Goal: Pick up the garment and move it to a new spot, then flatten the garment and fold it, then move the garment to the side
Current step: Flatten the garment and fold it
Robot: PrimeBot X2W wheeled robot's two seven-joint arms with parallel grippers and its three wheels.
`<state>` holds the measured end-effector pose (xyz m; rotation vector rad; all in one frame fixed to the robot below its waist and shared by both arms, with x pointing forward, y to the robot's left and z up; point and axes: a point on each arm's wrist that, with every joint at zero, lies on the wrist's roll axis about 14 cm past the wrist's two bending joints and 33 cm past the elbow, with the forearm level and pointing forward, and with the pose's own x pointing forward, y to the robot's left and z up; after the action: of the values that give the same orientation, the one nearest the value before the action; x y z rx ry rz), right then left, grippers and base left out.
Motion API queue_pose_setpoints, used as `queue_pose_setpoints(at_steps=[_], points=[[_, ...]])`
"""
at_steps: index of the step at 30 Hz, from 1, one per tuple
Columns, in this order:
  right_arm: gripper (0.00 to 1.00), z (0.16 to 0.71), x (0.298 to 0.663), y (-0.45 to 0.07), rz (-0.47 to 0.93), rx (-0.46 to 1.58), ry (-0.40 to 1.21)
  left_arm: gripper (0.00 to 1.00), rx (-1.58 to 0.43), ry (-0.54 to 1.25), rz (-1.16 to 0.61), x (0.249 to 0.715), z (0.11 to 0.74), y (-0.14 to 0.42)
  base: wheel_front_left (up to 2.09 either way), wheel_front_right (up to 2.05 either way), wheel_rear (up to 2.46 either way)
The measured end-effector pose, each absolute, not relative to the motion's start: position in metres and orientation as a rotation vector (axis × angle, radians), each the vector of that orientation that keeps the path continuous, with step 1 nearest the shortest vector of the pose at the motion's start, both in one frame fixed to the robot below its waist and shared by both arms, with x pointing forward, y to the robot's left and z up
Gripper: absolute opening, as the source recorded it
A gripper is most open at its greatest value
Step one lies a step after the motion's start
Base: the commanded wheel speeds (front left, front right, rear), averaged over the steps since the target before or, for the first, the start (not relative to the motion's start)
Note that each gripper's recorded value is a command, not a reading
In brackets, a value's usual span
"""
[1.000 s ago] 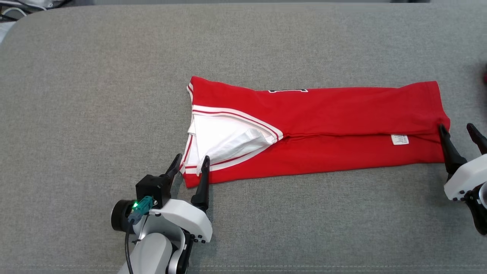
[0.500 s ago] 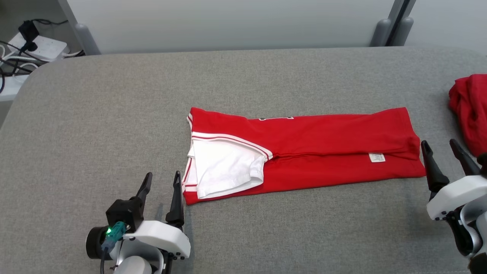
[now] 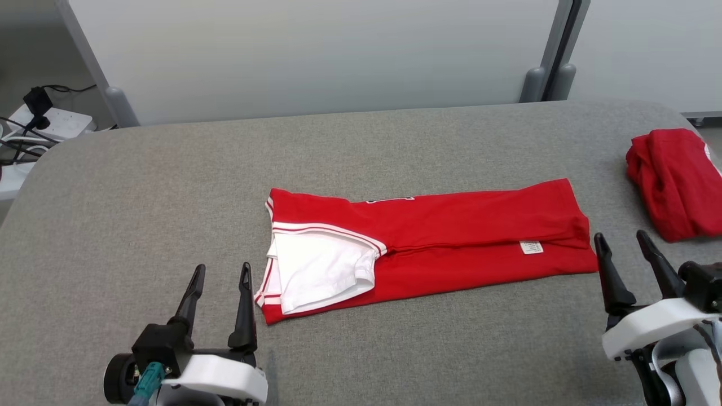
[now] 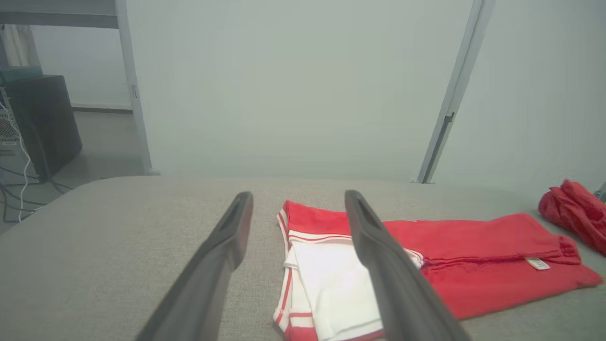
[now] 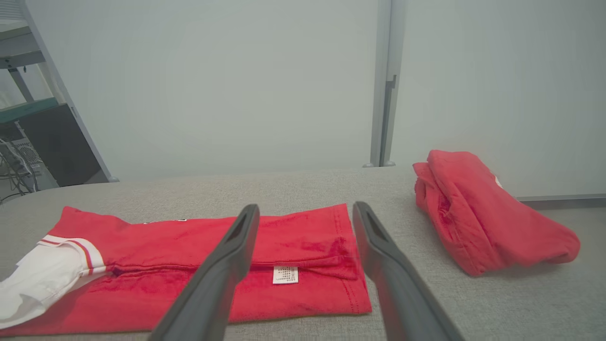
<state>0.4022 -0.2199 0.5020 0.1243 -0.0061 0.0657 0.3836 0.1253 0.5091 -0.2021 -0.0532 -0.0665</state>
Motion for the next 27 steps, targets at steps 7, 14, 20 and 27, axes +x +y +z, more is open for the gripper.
queue_pose_setpoints(at_steps=[7,14,20,27], points=[[1.0,0.505,0.381,-0.211,0.07,0.144,-0.033,1.0,-0.156,-0.106,-0.108,0.373,0.522,0.121,0.0,0.0,0.0],[1.0,0.5,0.367,-0.21,0.056,0.17,-0.03,1.0,-0.152,-0.11,-0.108,0.363,0.522,0.123,0.0,0.0,0.0],[1.0,0.5,0.356,-0.209,0.05,0.188,-0.037,1.0,-0.132,-0.123,-0.119,0.353,0.525,0.123,0.0,0.0,0.0],[1.0,0.508,0.352,-0.21,0.047,0.191,-0.067,1.0,-0.131,-0.108,-0.12,0.345,0.52,0.124,0.0,0.0,0.0]])
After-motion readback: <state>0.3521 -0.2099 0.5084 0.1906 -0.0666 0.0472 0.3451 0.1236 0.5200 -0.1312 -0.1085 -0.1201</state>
